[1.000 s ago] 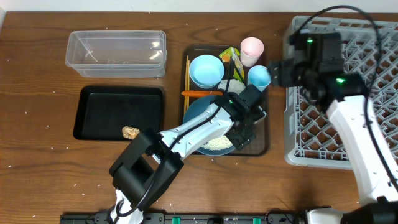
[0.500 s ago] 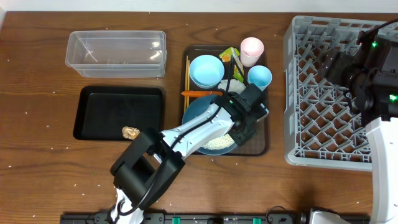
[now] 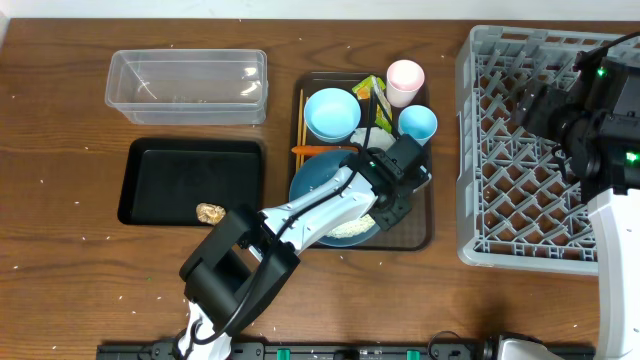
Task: Sort waste into correct bins and load items into the dishwasher rack
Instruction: 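Grasp the blue rice plate rim with the left gripper and lift, then carry the blue plate left over the black tray, then tilt the blue plate to pour the rice onto the black tray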
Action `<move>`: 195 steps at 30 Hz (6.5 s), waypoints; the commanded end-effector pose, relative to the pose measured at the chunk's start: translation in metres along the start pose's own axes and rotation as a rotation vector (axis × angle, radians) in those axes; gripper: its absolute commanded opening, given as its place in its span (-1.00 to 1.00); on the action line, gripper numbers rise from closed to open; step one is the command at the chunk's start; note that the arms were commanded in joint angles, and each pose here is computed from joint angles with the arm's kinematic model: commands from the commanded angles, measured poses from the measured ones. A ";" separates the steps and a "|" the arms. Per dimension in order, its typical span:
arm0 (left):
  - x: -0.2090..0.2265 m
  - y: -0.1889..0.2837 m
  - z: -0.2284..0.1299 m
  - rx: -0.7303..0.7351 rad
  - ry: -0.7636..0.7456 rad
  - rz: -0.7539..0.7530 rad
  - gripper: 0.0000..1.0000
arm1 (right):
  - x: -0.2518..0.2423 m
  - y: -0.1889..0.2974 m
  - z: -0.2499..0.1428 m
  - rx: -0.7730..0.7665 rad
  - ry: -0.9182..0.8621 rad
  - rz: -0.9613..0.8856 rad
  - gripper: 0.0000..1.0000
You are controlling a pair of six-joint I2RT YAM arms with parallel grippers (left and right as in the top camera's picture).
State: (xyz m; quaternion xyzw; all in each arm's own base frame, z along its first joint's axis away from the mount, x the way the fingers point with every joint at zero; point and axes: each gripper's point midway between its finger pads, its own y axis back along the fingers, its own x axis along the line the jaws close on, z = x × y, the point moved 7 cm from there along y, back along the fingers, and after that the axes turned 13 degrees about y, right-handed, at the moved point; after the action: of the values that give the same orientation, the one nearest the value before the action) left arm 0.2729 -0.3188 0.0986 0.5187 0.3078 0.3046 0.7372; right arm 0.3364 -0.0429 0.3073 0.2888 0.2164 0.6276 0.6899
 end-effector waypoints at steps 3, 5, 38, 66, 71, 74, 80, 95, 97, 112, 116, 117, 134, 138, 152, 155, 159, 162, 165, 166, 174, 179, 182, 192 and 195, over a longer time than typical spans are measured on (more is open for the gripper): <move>0.014 -0.006 0.004 -0.037 0.079 0.130 -0.13 | -0.002 0.003 0.004 -0.011 -0.015 -0.006 0.67; 0.017 -0.005 0.011 -0.082 0.080 0.165 -0.12 | -0.002 0.003 0.004 -0.011 -0.015 -0.006 0.67; 0.036 -0.020 0.017 -0.121 0.245 0.217 -0.88 | -0.002 0.003 0.001 0.001 -0.016 -0.008 0.67; 0.079 0.148 -0.012 -0.206 0.521 0.111 -0.88 | -0.002 0.003 0.001 0.004 -0.008 -0.010 0.68; 0.116 0.154 -0.019 -0.174 0.645 0.018 -0.88 | -0.002 0.004 0.000 0.007 -0.008 -0.011 0.68; 0.136 0.160 -0.022 -0.175 0.686 -0.057 -0.88 | -0.002 0.003 0.000 0.006 -0.008 -0.011 0.68; 0.165 0.172 -0.029 -0.196 0.748 -0.215 -0.88 | -0.002 0.004 0.000 0.007 -0.008 -0.011 0.68; 0.206 0.202 -0.049 -0.276 0.867 -0.518 -0.88 | -0.002 0.003 0.000 0.009 -0.004 -0.011 0.70; 0.211 0.205 -0.054 -0.274 0.888 -0.533 -0.88 | -0.002 0.003 0.000 0.011 -0.004 -0.011 0.70; 0.235 0.229 -0.082 -0.349 0.938 -0.702 -0.88 | -0.002 0.003 -0.001 0.015 -0.001 -0.010 0.70; 0.245 0.235 -0.094 -0.365 0.988 -0.712 -0.88 | -0.002 0.003 -0.002 0.020 -0.002 -0.010 0.70; 0.248 0.236 -0.097 -0.366 1.007 -0.712 -0.88 | -0.002 0.003 -0.002 0.022 -0.001 -0.010 0.69; 0.277 0.249 -0.132 -0.496 1.115 -0.821 -0.88 | -0.002 0.003 -0.002 0.022 -0.002 -0.010 0.71; 0.282 0.255 -0.137 -0.540 1.123 -0.848 -0.88 | -0.002 0.003 -0.002 0.022 -0.002 -0.010 0.70; 0.289 0.272 -0.142 -0.649 1.111 -0.966 -0.88 | -0.002 0.003 -0.002 0.022 -0.002 -0.010 0.70; 0.289 0.272 -0.142 -0.647 1.114 -0.968 -0.88 | -0.002 0.003 -0.002 0.023 -0.001 -0.010 0.70; 0.289 0.272 -0.142 -0.647 1.114 -0.968 -0.87 | -0.002 0.003 -0.003 0.023 -0.002 -0.010 0.71; 0.289 0.272 -0.142 -0.647 1.114 -0.968 -0.88 | -0.002 0.003 -0.003 0.023 -0.002 -0.010 0.71; 0.289 0.272 -0.142 -0.647 1.114 -0.968 -0.88 | -0.002 0.003 -0.003 0.025 -0.002 -0.011 0.71; 0.289 0.272 -0.142 -0.647 1.114 -0.968 -0.88 | -0.002 0.003 -0.003 0.025 -0.002 -0.011 0.70; 0.289 0.272 -0.142 -0.647 1.114 -0.968 -0.87 | -0.002 0.003 -0.003 0.025 -0.002 -0.011 0.71; 0.289 0.272 -0.142 -0.647 1.113 -0.968 -0.88 | -0.002 0.003 -0.003 0.025 -0.002 -0.010 0.71; 0.289 0.272 -0.142 -0.646 1.116 -0.970 -0.88 | -0.002 0.003 -0.003 0.025 -0.002 -0.010 0.71; 0.275 0.277 -0.142 -0.654 1.087 -1.043 -0.87 | -0.002 0.003 -0.002 0.022 -0.002 -0.010 0.71; 0.275 0.279 -0.141 -0.665 1.082 -1.060 -0.88 | -0.002 0.003 -0.003 0.023 -0.002 -0.010 0.71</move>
State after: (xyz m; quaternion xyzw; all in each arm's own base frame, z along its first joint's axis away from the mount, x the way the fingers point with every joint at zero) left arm 0.3036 0.0536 0.2767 -0.1418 0.7371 0.2168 0.6241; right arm 0.3320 -0.0423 0.3026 0.3016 0.2273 0.6228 0.6852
